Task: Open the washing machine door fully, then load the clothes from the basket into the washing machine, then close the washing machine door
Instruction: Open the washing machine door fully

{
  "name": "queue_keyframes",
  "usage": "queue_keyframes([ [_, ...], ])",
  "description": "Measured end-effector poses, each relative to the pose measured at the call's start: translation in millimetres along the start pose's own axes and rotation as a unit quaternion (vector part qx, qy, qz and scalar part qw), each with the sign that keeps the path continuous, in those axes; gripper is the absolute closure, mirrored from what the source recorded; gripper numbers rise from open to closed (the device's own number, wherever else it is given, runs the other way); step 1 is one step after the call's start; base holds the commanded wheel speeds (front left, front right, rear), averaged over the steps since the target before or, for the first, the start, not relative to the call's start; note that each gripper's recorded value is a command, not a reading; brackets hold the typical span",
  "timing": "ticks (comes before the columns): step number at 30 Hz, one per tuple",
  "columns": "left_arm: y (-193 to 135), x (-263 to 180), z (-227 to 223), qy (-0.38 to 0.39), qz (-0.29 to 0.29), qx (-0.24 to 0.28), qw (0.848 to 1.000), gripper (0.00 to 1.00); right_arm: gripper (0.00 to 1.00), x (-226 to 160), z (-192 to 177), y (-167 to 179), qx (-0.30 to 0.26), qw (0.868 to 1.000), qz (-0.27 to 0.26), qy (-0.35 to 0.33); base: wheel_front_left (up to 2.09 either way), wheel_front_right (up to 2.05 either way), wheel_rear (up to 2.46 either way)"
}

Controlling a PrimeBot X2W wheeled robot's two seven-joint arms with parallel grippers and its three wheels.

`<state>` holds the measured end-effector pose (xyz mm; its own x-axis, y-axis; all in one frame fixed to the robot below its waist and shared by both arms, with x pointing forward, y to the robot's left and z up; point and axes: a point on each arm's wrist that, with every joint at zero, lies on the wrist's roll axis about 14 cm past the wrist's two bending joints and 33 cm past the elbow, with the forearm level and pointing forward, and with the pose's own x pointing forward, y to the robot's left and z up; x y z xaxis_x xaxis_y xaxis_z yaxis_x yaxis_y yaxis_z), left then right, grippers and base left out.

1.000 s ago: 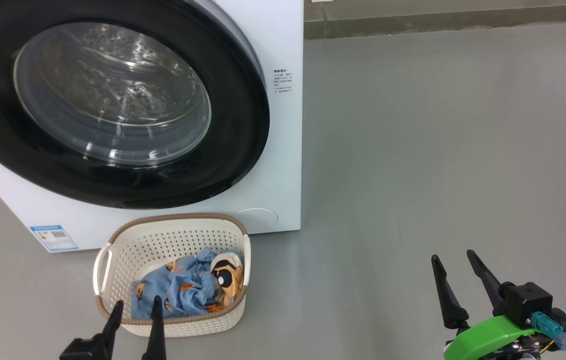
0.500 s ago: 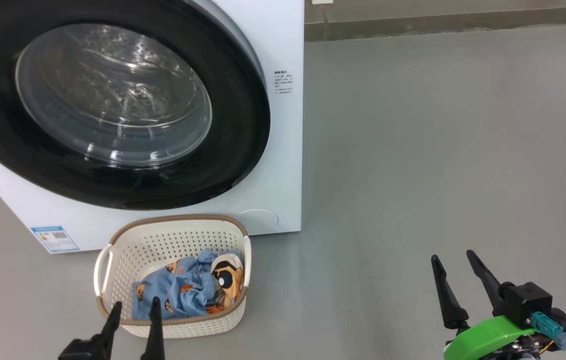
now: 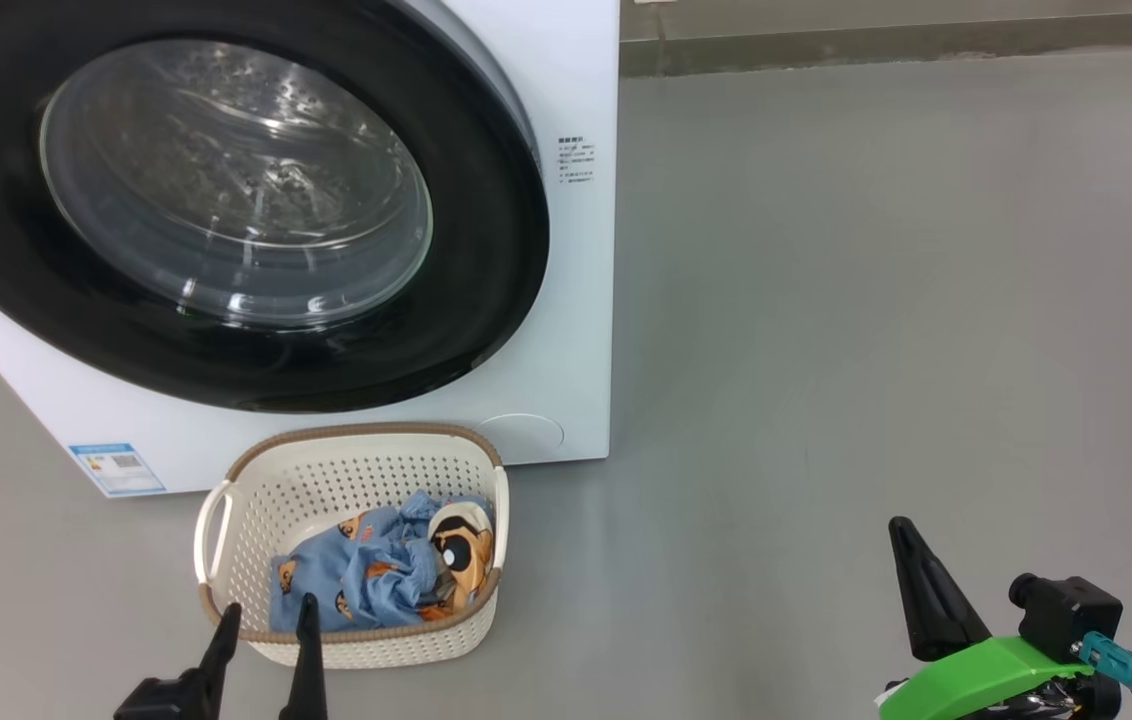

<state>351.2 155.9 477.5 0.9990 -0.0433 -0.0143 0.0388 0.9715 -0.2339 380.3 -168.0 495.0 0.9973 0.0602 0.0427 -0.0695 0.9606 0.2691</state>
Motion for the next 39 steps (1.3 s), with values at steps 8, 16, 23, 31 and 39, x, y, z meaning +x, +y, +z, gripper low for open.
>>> queue_keyframes([
  [8,6,-2,-5,0.008,0.01,-0.001,1.0,0.0,1.0,19,-7,8,0.16,0.987,-0.014,0.002,0.0,0.0,0.0],
  [16,13,5,-10,0.017,0.021,-0.001,1.0,0.0,1.0,61,-9,27,0.332,0.943,-0.017,0.004,0.0,0.0,0.0],
  [23,16,12,-17,0.028,0.026,-0.004,0.999,0.0,1.0,107,0,51,0.38,0.925,0.014,0.017,0.0,0.0,0.0],
  [31,22,26,-19,0.031,0.036,-0.019,0.999,0.0,1.0,172,22,74,0.384,0.919,0.076,0.046,0.0,0.0,0.0],
  [39,34,26,-28,0.046,0.059,-0.022,0.997,0.0,1.0,225,41,109,0.403,0.902,0.137,0.071,0.0,0.0,0.0],
])
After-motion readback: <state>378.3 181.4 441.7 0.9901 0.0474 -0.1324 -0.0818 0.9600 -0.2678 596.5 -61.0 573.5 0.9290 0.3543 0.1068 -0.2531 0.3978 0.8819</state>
